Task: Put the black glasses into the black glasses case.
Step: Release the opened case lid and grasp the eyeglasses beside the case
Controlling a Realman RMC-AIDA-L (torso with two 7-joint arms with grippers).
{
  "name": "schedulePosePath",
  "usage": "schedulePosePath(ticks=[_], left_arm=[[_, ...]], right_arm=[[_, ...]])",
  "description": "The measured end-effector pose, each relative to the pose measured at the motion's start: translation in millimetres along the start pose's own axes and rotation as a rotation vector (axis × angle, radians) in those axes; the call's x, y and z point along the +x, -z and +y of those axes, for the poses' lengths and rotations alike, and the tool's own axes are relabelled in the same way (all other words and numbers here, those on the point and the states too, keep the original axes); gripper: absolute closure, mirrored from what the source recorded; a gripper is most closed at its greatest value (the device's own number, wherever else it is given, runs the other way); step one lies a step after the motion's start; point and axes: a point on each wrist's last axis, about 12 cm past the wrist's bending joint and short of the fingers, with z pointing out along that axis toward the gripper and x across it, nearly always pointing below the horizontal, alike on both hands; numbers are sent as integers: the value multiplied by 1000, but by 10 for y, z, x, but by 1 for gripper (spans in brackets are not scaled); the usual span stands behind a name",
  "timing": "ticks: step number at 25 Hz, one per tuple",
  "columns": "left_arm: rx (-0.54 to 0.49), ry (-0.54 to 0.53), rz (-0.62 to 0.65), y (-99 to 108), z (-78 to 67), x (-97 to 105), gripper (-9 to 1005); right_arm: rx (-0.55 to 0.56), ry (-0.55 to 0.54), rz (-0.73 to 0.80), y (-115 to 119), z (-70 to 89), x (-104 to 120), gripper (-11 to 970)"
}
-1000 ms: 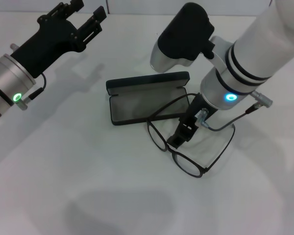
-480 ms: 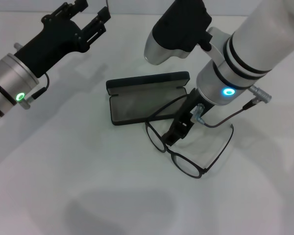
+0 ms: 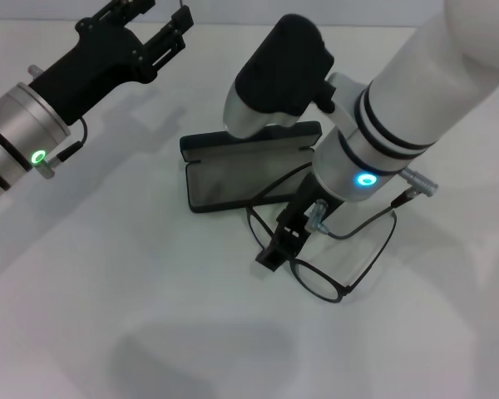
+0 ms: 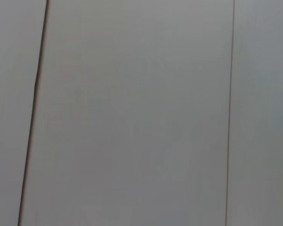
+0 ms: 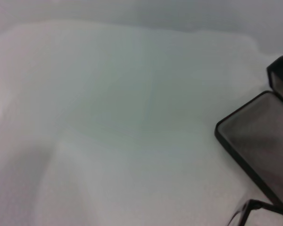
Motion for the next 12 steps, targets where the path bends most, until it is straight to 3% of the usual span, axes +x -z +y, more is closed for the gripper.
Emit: schedulePosePath(ticks=[11, 12], left_arm=[[8, 0, 6, -12, -15, 10, 360], [8, 0, 6, -12, -15, 10, 360]], right_arm=[[-5, -12, 49, -138, -31, 32, 324], [-2, -10, 50, -152, -29, 38, 368]])
